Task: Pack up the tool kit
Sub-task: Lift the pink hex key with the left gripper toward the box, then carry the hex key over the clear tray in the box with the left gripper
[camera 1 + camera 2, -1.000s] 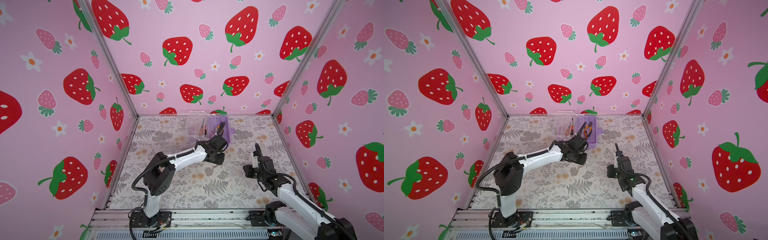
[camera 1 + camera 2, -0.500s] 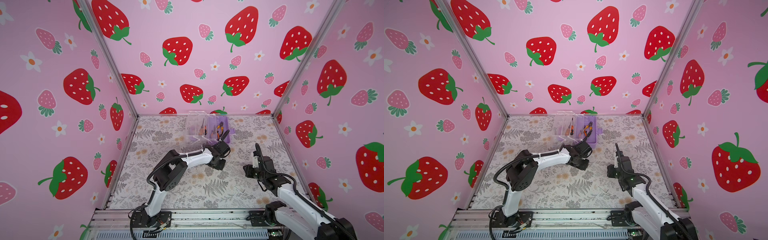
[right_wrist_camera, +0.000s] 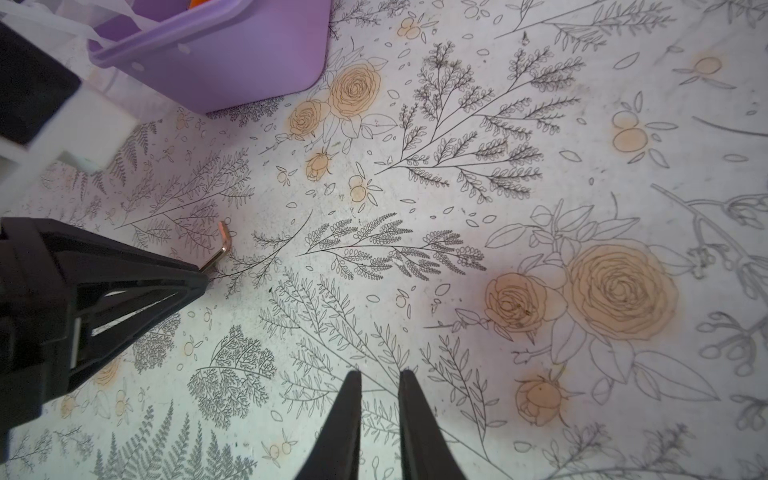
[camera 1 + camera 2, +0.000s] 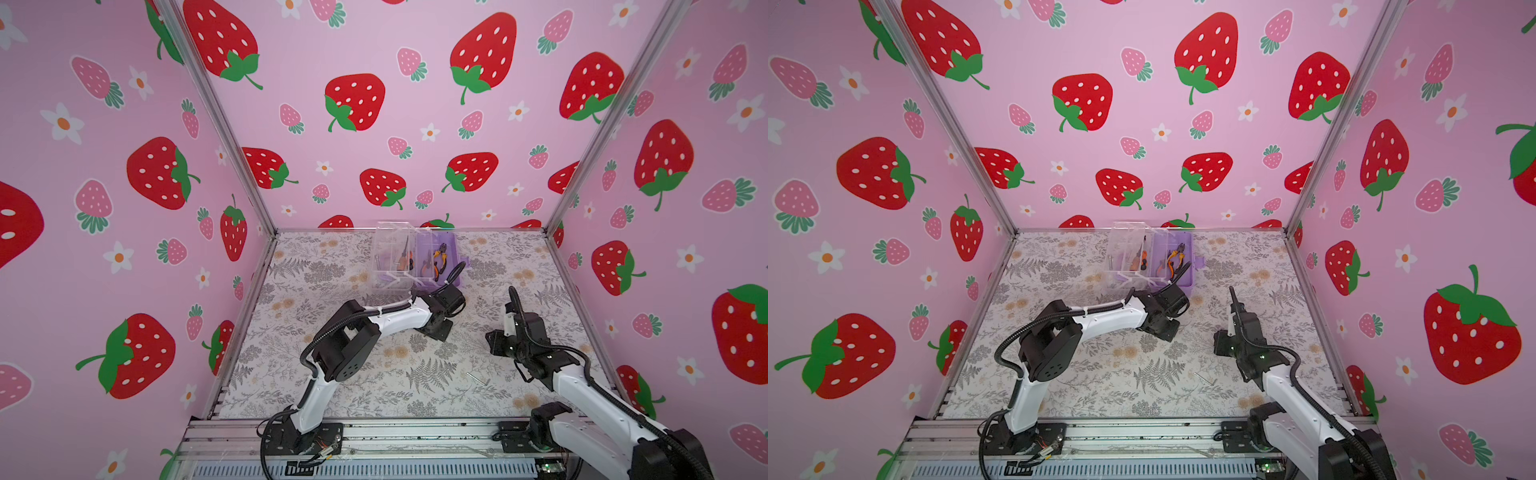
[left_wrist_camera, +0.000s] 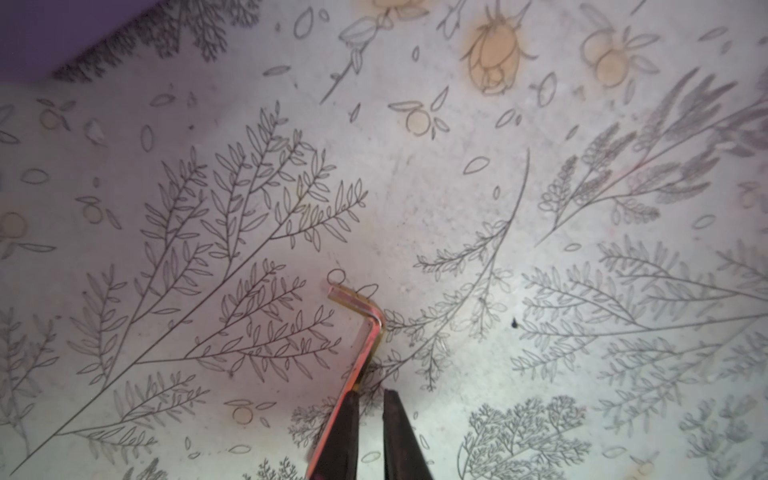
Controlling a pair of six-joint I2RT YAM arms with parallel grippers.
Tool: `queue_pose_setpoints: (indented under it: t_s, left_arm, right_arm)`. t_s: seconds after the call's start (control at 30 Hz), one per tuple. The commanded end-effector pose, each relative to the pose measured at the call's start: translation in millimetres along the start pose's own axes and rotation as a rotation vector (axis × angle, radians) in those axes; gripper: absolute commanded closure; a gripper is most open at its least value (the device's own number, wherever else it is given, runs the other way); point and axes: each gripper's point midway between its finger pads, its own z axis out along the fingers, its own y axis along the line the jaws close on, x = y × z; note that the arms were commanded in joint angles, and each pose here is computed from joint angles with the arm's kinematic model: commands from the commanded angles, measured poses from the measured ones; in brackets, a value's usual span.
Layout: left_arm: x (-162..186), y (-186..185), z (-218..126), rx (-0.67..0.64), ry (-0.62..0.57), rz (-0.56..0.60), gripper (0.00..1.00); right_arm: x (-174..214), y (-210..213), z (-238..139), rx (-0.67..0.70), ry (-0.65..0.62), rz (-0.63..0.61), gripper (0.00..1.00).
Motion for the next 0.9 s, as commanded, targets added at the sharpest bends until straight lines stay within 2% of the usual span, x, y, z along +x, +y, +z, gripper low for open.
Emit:
queue_pose_setpoints:
  t_s: [0.0, 0.17, 0.43, 0.67, 0.87]
  left_arm:
    - [-12.6, 0.0, -16.7, -0.030, -0.039, 0.024, 0.83]
    - [-17.7, 4.9, -19.1, -0.064, -0.052, 0.044, 0.75]
    - [-9.6, 14.0, 5.6, -0.086, 0.010, 0.046, 0.76]
    - [-5.7, 8.6, 11.1, -0.047, 0.022, 0.030, 0.81]
    - [-1.7, 5.4, 15.6, -0.028, 0.037, 0.017, 0.93]
  right_arm:
    - [1.1, -1.3, 1.3, 0.001, 0.004, 0.008, 0.80]
    - [2.5, -1.8, 2.5, 0.001, 0.009, 0.008, 0.80]
    - [4.3, -4.0, 1.4, 0.009, 0.006, 0.005, 0.79]
    - [5.5, -4.9, 2.5, 0.010, 0.010, 0.006, 0.79]
    - [4.6, -4.8, 2.6, 0.008, 0.008, 0.007, 0.79]
